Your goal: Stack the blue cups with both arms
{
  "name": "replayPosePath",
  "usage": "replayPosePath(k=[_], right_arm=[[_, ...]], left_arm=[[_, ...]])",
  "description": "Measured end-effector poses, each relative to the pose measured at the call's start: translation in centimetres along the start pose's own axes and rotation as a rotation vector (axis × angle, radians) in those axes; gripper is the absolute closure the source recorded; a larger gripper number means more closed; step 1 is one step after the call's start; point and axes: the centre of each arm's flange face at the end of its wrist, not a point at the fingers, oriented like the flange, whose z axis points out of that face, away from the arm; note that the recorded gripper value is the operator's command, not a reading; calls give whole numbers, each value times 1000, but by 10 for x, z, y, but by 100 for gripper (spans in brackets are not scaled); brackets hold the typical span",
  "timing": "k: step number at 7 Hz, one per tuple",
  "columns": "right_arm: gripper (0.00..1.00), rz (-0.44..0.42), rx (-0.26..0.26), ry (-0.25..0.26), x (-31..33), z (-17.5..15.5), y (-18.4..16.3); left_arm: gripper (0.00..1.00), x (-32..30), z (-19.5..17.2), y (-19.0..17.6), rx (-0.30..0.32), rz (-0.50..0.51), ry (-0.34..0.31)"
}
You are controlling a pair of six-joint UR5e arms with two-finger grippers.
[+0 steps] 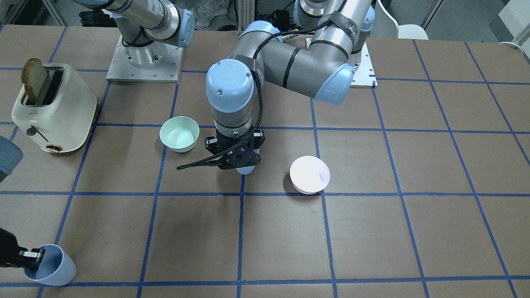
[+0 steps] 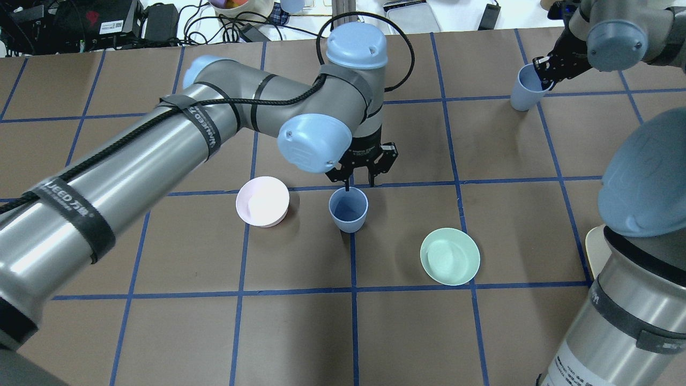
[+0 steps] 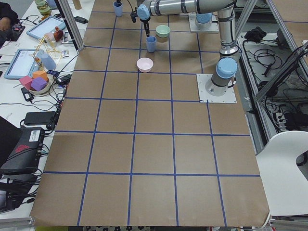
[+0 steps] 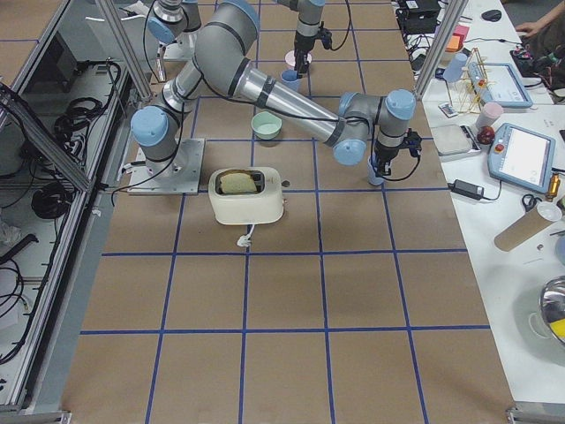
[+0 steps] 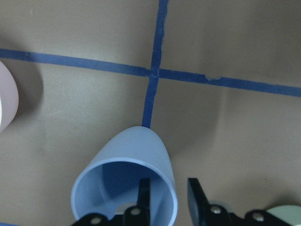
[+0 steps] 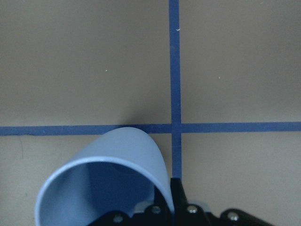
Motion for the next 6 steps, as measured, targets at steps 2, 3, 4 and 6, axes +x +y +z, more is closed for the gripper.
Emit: replayPosePath(k=[2,3,4,6], right_arm=[[100,-27,13,3,-26,-35,0],[100,-42,1,-4,-61,-59,5],[100,-49,-31,-16,-110,-91,19],[100,-30,-84,-32,-210,-169,73]], left_arm=[[0,-65,-86,-18,-23,96,25],[0,-97,-124,-18,-17,123,45],[0,-128,-160,-10,17,136,63],[0,-182,-187,11,67,140,61]])
